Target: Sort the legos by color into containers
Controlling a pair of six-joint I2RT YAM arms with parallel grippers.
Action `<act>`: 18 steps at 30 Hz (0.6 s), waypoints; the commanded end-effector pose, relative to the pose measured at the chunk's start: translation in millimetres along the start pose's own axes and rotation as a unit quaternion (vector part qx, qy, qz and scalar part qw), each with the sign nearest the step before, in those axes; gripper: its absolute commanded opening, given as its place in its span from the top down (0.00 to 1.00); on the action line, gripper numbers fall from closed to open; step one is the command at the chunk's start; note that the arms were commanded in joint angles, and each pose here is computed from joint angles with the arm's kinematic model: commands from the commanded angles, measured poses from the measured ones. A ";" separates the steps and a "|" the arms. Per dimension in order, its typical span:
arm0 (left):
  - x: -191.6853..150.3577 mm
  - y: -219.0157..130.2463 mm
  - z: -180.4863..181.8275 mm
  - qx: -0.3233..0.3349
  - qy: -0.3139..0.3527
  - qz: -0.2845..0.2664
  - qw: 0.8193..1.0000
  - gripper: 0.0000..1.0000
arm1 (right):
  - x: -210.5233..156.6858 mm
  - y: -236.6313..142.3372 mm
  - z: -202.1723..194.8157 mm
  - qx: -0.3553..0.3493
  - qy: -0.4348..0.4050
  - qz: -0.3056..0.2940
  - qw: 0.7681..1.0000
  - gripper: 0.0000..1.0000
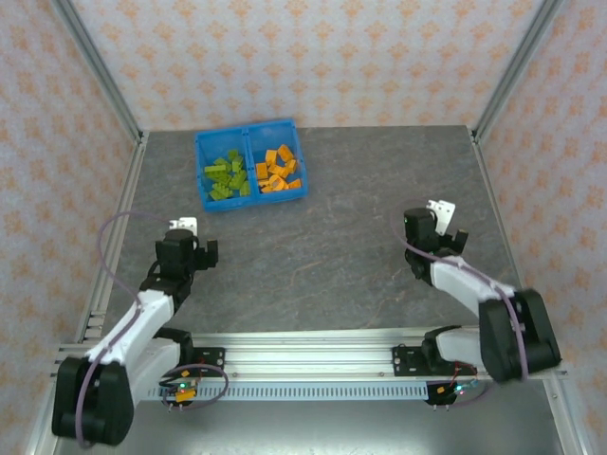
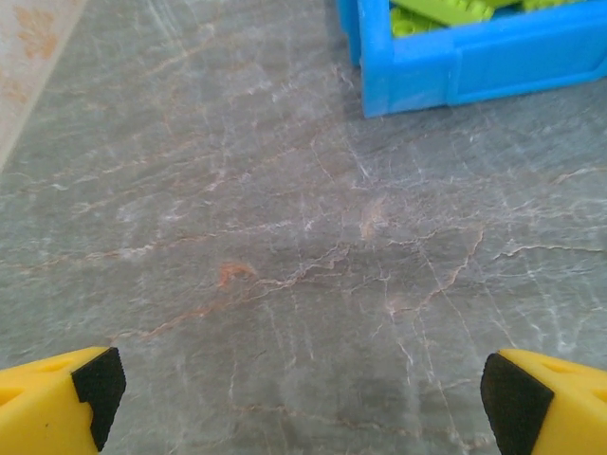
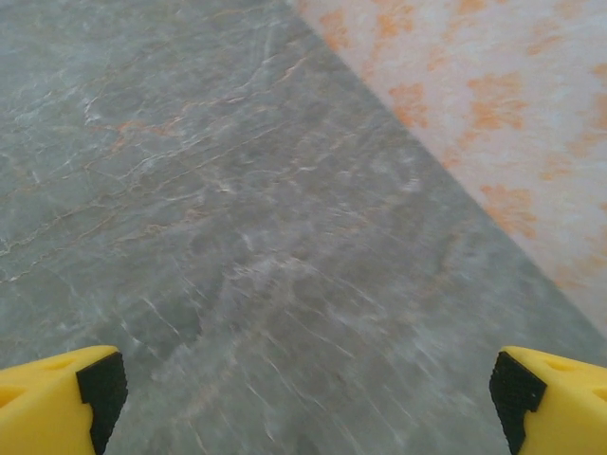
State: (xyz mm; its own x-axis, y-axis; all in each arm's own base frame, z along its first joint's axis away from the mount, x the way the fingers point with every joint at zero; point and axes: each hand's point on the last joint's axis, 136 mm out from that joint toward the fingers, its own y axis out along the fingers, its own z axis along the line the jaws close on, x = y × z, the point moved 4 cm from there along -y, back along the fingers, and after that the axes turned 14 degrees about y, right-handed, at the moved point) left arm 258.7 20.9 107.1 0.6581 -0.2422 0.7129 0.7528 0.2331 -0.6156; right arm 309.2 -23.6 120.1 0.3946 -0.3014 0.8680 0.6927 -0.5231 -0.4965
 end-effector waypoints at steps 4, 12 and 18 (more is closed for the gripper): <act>55.8 30.3 1.9 -0.029 -0.020 -0.090 0.995 0.00 | 21.0 48.9 30.2 0.103 0.056 -0.009 0.993 0.01; 85.9 85.3 -1.8 -0.059 -0.053 -0.081 0.994 0.00 | 14.7 42.5 27.3 0.167 0.074 -0.016 0.983 0.01; 62.2 70.3 -5.4 0.030 -0.049 -0.134 0.989 0.00 | 14.4 41.2 27.5 0.169 0.071 -0.019 0.983 0.01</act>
State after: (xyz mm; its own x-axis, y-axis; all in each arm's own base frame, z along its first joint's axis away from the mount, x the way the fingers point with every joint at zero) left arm 354.0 14.5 94.2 0.5013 -0.2034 0.8410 0.8650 0.1420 -0.4812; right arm 358.0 -30.4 100.9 0.3268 -0.4172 0.8480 0.8467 -0.2693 -0.4588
